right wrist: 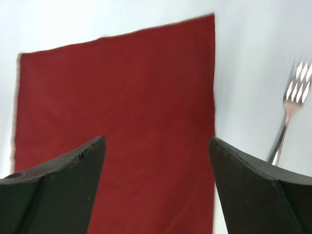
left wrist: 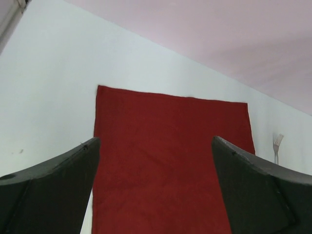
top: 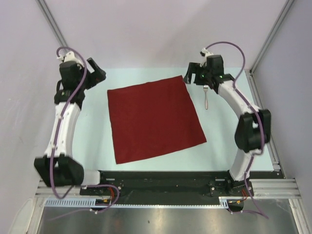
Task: Fold the napkin, place the utensils inside, and roll it up
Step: Flatten the napkin out
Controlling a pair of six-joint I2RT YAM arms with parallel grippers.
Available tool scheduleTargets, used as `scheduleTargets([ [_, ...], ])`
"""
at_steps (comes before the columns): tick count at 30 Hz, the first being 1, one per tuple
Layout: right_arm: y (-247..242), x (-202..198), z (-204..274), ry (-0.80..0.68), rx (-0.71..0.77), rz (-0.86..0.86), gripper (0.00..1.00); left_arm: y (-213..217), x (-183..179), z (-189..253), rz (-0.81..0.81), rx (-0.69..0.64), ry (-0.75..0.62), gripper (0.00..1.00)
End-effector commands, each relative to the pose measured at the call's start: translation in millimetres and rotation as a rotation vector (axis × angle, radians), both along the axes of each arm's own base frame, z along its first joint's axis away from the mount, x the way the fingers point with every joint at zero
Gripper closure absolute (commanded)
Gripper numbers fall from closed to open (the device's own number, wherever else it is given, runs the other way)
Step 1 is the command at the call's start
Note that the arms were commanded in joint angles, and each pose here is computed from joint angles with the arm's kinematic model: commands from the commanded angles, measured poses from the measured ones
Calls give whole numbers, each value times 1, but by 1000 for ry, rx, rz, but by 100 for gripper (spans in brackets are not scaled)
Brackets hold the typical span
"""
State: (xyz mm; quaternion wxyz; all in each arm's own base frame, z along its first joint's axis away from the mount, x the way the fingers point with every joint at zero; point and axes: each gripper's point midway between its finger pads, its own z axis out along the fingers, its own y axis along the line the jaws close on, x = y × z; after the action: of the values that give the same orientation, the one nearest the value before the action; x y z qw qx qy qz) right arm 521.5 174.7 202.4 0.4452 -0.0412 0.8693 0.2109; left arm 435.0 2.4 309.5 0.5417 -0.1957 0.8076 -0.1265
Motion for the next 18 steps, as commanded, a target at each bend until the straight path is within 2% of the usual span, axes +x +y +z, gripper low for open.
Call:
scheduleTargets([
  [1,-16,-73,-2,102,49,-98,12,-16,-43,0,-123,143,-32,0],
  [3,-29,-100,-5,115,13,-153,13,-15,-62,-3,-144,209,-45,0],
  [4,-36,-123,-33,195,-24,-166,13,-15,-66,-4,-144,223,-54,0],
  [5,-39,-133,-38,217,-39,-172,14,-13,-72,-18,-140,226,-35,0],
  [7,-51,-158,-48,261,-93,-196,21,-18,-83,-13,-157,226,-90,0],
  [8,-55,-171,-61,296,-126,-201,22,-19,-88,-29,-171,226,-67,0],
  [11,-74,-201,-88,374,-208,-237,31,-18,-96,-32,-161,230,-69,0],
  [15,-85,-220,-112,440,-255,-256,46,-21,-97,-25,-179,224,-93,0],
  [18,-87,-229,-125,497,-273,-254,49,-16,-98,-30,-152,235,-78,0],
])
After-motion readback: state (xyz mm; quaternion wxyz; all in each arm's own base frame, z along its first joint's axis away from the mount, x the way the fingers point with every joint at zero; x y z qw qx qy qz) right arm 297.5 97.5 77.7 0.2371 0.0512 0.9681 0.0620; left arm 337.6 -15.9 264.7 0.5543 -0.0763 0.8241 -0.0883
